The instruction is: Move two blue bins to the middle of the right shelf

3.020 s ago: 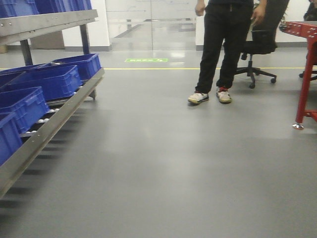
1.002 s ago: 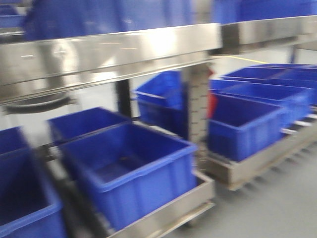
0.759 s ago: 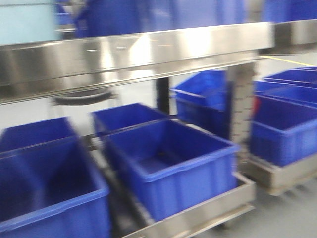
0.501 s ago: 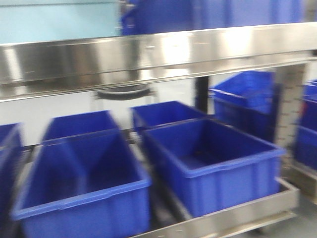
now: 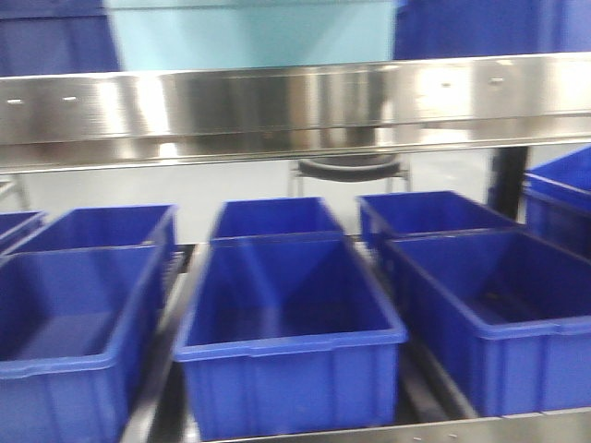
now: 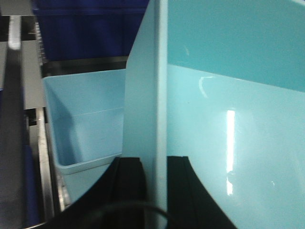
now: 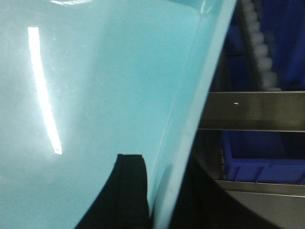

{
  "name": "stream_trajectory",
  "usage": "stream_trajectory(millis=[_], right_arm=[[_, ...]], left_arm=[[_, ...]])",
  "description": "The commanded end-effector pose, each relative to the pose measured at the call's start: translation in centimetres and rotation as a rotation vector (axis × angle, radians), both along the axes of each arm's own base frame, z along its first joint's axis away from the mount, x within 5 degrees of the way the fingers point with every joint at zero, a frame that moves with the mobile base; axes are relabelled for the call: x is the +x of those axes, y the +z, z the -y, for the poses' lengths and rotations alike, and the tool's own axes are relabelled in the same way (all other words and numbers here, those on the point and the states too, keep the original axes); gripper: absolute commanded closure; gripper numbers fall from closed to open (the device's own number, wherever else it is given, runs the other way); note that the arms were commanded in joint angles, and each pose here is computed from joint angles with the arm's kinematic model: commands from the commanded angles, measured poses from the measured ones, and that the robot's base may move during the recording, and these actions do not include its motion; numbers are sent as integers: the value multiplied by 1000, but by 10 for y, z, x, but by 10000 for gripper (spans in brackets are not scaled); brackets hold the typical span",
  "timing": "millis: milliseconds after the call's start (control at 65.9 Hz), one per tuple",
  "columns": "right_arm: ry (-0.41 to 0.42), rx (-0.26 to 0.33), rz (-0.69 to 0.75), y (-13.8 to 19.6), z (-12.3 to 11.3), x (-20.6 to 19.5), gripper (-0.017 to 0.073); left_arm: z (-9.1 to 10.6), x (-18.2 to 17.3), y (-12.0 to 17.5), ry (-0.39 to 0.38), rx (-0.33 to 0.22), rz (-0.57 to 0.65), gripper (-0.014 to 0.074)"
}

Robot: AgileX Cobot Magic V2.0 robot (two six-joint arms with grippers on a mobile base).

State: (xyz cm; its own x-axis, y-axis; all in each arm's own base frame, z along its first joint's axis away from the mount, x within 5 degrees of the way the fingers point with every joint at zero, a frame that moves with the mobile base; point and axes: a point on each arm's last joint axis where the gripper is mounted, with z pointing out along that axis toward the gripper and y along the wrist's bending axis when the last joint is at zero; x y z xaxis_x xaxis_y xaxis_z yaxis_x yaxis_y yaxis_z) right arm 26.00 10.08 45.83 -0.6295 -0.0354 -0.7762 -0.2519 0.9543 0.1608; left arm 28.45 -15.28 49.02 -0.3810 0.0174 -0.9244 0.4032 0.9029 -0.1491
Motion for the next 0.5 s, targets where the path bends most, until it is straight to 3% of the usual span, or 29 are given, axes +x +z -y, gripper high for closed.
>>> stream_trajectory(millis=[0,486], right_arm=[[8,-22,36,5,2,-1,713],[8,-22,36,5,2,-1,713]], left_arm=[[1,-7,18,-14,-112,75,704],[1,-7,18,-14,-112,75,704]])
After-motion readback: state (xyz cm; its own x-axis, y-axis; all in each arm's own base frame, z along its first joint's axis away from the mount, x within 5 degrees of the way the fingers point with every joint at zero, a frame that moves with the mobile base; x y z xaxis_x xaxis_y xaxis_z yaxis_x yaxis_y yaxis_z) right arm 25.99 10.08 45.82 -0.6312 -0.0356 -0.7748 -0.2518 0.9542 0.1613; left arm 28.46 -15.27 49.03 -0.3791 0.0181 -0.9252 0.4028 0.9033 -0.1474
